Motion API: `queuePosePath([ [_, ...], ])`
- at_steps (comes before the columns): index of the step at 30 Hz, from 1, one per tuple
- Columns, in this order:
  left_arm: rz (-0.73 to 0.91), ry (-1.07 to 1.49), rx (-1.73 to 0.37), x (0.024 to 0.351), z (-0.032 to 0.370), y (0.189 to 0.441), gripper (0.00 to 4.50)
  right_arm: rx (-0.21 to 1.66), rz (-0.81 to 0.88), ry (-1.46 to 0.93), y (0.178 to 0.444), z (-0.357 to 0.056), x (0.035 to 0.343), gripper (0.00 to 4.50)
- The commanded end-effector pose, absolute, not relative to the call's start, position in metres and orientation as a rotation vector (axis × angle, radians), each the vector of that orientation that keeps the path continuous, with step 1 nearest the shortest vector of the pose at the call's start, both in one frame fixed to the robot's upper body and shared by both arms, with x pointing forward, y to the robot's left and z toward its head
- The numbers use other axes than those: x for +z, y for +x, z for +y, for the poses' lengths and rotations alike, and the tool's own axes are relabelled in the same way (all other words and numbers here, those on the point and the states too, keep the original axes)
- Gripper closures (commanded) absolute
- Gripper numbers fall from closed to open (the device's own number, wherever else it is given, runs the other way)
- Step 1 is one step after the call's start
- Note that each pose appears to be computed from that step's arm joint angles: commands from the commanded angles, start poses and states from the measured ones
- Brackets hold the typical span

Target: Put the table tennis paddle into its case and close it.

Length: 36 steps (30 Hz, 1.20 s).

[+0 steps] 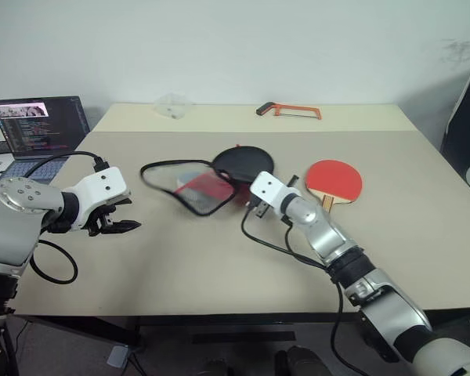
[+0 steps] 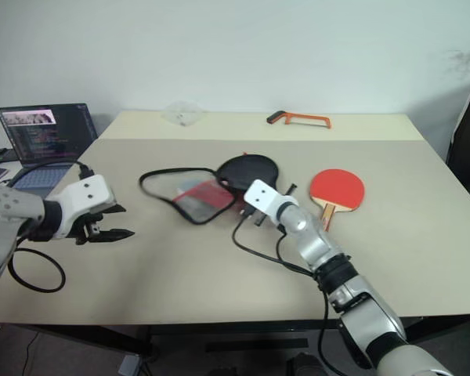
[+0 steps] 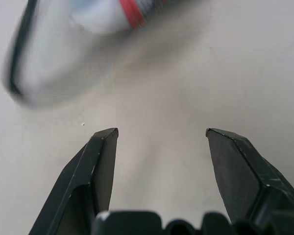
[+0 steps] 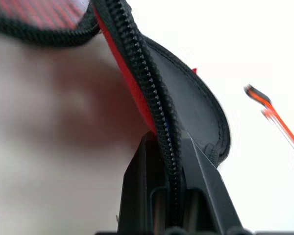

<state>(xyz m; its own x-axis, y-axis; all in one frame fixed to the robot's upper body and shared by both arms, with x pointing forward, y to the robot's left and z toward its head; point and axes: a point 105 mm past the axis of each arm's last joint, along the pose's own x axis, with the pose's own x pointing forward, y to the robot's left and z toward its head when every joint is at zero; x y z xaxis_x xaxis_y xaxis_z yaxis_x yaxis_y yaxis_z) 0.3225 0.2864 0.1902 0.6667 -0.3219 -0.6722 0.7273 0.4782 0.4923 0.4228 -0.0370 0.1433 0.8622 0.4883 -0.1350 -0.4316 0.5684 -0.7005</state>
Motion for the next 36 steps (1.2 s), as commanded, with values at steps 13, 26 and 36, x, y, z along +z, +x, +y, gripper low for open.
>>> queuePosePath([
  [13,0.476,0.901,-0.734,0.202,0.267,0.338,1.36,0.505,0.038,-0.857,0.402,-0.084,0.128,4.49],
  [26,0.462,0.899,-0.77,0.199,0.255,0.346,1.36,0.519,-0.094,-0.803,0.413,-0.048,0.151,4.49],
  [36,0.465,0.902,-0.772,0.201,0.255,0.343,1.36,0.558,-0.098,-0.811,0.431,-0.037,0.146,4.49],
])
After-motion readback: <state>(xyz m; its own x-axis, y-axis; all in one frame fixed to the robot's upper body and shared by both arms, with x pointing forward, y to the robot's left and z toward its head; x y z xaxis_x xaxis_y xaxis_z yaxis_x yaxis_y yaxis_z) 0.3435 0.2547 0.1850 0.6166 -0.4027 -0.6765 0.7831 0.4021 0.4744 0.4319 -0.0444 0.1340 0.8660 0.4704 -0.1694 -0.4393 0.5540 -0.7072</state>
